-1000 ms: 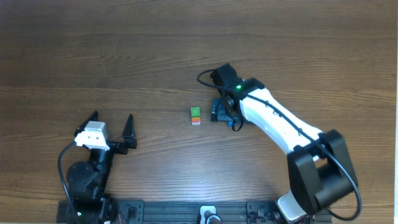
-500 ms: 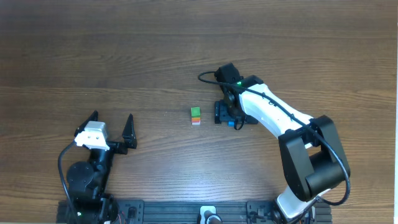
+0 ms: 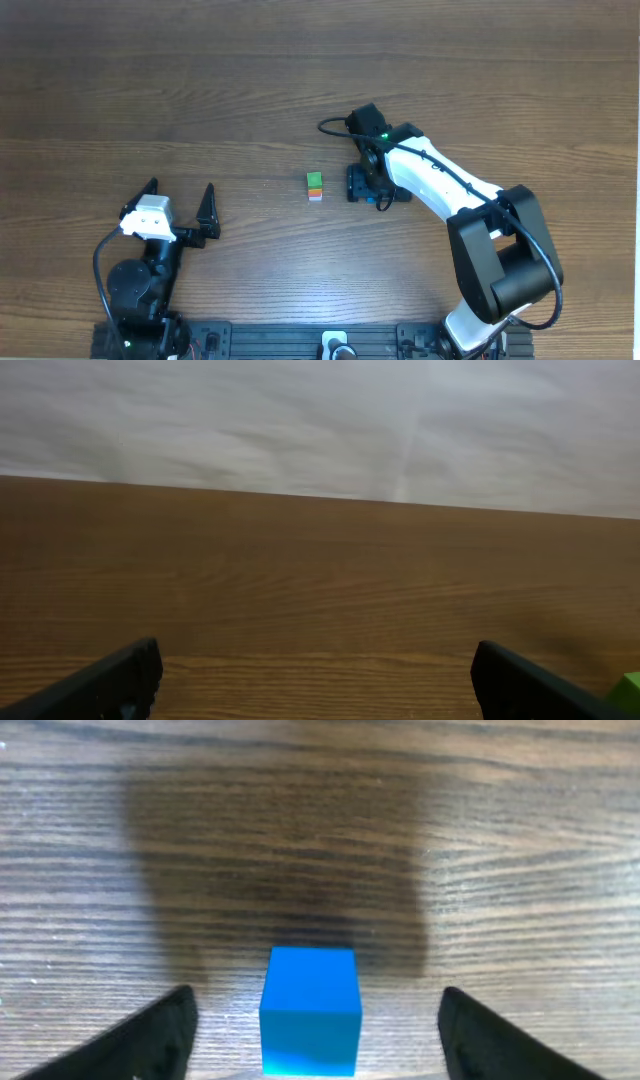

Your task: Stack Cubes

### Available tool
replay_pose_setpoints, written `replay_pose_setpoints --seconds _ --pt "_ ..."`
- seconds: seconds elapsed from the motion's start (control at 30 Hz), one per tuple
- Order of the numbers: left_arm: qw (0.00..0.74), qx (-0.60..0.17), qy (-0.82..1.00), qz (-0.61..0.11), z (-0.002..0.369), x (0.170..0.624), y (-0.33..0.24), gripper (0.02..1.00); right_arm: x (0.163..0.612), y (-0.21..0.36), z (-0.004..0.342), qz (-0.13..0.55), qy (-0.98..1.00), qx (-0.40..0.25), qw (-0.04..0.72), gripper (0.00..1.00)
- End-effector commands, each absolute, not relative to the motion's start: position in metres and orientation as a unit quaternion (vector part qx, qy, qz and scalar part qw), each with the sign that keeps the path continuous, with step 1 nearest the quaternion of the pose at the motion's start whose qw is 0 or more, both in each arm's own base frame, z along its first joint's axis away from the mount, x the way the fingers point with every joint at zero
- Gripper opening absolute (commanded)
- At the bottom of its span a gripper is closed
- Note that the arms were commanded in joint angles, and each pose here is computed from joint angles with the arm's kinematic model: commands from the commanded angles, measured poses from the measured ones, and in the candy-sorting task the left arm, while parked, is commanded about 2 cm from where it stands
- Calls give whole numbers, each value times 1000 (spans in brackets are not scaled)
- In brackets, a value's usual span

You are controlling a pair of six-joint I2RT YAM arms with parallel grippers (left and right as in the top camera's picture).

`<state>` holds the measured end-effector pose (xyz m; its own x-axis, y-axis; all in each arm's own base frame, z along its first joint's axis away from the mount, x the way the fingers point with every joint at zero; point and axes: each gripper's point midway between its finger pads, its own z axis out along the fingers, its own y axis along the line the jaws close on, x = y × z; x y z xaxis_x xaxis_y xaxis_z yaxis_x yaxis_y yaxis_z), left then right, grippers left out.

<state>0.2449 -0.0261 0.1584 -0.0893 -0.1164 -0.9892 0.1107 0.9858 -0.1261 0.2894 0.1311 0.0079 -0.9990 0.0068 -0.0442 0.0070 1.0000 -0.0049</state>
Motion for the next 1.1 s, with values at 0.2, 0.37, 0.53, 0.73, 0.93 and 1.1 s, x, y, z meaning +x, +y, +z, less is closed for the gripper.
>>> replay_pose_setpoints --seconds 0.2,0.37,0.53,0.73,0.93,1.1 --pt "676 9 732 -85 157 244 -29 998 282 129 -2 -3 1000 5 10 599" --pt "676 9 732 -85 157 244 -29 998 282 132 -1 3 1000 3 11 485" --pt "676 9 732 -85 157 244 -29 1000 282 133 -1 5 1000 3 10 382" --pt "676 9 732 -85 157 244 -29 1000 282 134 -1 7 1000 3 10 272" --pt "676 9 732 -85 157 244 -29 998 283 134 -1 8 1000 3 12 176" --pt "676 9 732 -85 157 244 -29 1000 286 136 9 12 1000 4 21 84"
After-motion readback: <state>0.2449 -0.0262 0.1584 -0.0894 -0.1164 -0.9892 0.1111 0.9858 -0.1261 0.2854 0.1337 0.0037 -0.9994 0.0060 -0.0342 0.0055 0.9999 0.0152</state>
